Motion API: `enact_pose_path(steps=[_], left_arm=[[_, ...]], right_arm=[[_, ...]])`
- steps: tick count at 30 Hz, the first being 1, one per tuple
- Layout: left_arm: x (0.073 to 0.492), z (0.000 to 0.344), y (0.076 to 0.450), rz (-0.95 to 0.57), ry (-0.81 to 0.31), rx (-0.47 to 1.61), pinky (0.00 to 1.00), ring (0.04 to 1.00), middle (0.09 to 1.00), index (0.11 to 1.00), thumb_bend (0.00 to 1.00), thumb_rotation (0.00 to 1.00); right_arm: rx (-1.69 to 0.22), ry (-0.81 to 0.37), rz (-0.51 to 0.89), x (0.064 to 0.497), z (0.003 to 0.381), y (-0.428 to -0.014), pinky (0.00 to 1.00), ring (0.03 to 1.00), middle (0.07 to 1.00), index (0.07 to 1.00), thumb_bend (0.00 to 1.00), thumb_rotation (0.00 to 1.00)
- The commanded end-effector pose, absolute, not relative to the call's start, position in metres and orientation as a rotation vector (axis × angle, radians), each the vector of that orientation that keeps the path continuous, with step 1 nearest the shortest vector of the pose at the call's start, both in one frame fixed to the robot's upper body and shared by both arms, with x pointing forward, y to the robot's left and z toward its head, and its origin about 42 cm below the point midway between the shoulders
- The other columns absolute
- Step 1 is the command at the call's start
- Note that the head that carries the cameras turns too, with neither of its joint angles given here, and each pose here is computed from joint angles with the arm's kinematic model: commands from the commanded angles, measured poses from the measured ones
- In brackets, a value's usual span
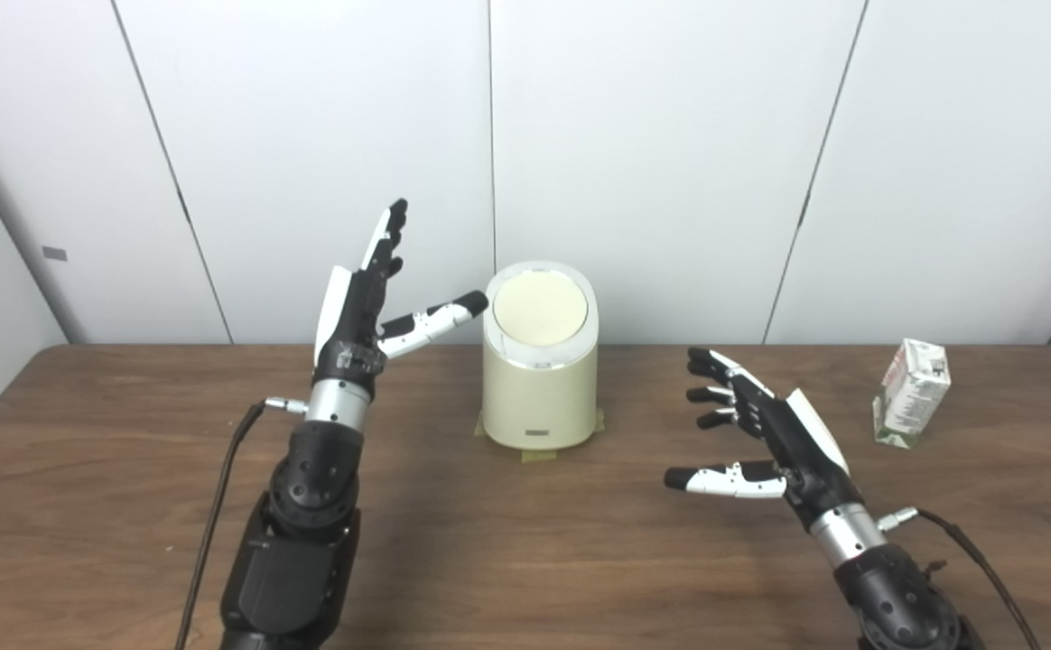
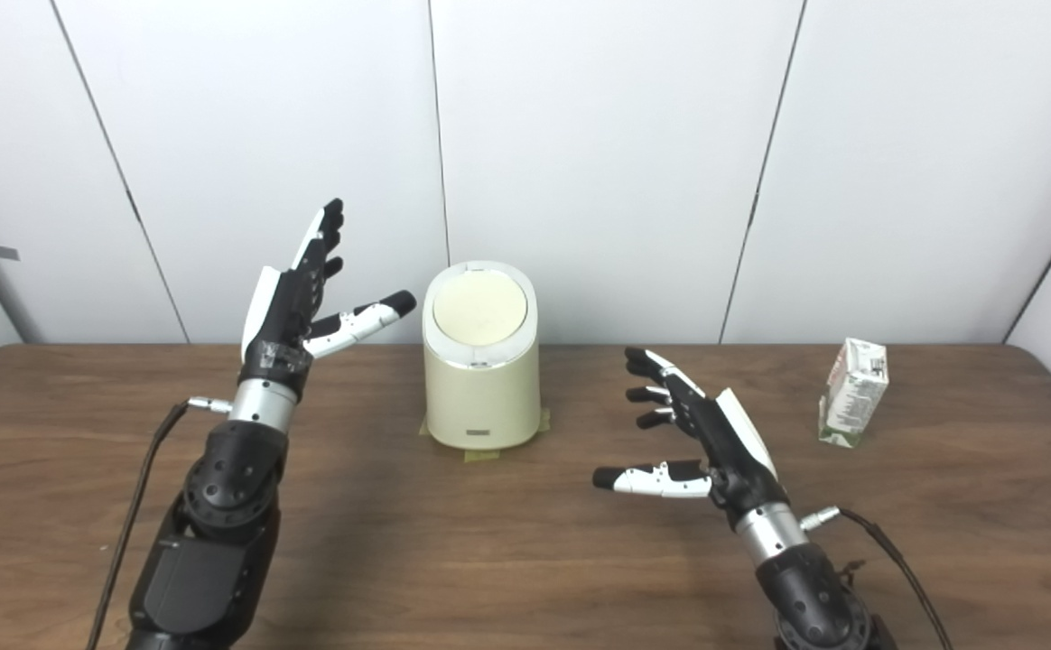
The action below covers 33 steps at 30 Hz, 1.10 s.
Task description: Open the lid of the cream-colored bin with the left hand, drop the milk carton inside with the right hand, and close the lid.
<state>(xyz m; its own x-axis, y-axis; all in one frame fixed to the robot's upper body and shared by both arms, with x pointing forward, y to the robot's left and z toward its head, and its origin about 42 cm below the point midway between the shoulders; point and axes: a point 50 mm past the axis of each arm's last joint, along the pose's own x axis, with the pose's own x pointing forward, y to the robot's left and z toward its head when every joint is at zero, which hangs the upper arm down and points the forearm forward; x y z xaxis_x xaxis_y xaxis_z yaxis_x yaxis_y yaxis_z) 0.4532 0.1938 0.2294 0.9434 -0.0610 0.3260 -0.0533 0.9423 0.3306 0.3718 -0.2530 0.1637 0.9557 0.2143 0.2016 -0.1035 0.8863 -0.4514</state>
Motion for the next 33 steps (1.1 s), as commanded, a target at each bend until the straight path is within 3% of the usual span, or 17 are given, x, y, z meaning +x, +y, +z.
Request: enact_pose_path(steps=[1, 6, 12, 24, 33], left_arm=[[0.469, 0.266, 0.186, 0.033, -0.426, 0.383, 0.94, 1.000, 1.000, 1.000, 0.94, 0.37], [0.484, 0.271, 0.174, 0.067, -0.409, 0.486, 0.91, 0.998, 1.000, 1.000, 0.96, 0.39], [0.489, 0.276, 0.156, 0.067, -0.377, 0.629, 0.89, 1.000, 1.000, 1.000, 0.96, 0.34], [0.492, 0.273, 0.134, 0.039, -0.366, 0.748, 1.00, 1.000, 1.000, 1.000, 1.00, 0.34], [0.492, 0.267, 0.129, 0.079, -0.375, 0.920, 0.99, 1.000, 1.000, 1.000, 1.00, 0.33]], right_arm=[[-0.455, -0.345, 0.154, 0.381, 0.191, -0.252, 0.67, 0.794, 0.880, 0.877, 0.79, 0.27], [-0.456, -0.345, 0.152, 0.382, 0.192, -0.252, 0.66, 0.797, 0.886, 0.880, 0.78, 0.26], [-0.460, -0.345, 0.145, 0.382, 0.192, -0.253, 0.66, 0.793, 0.886, 0.881, 0.78, 0.27], [-0.460, -0.348, 0.145, 0.382, 0.194, -0.251, 0.66, 0.794, 0.891, 0.886, 0.78, 0.28], [-0.463, -0.350, 0.138, 0.381, 0.194, -0.251, 0.66, 0.792, 0.888, 0.884, 0.78, 0.28]])
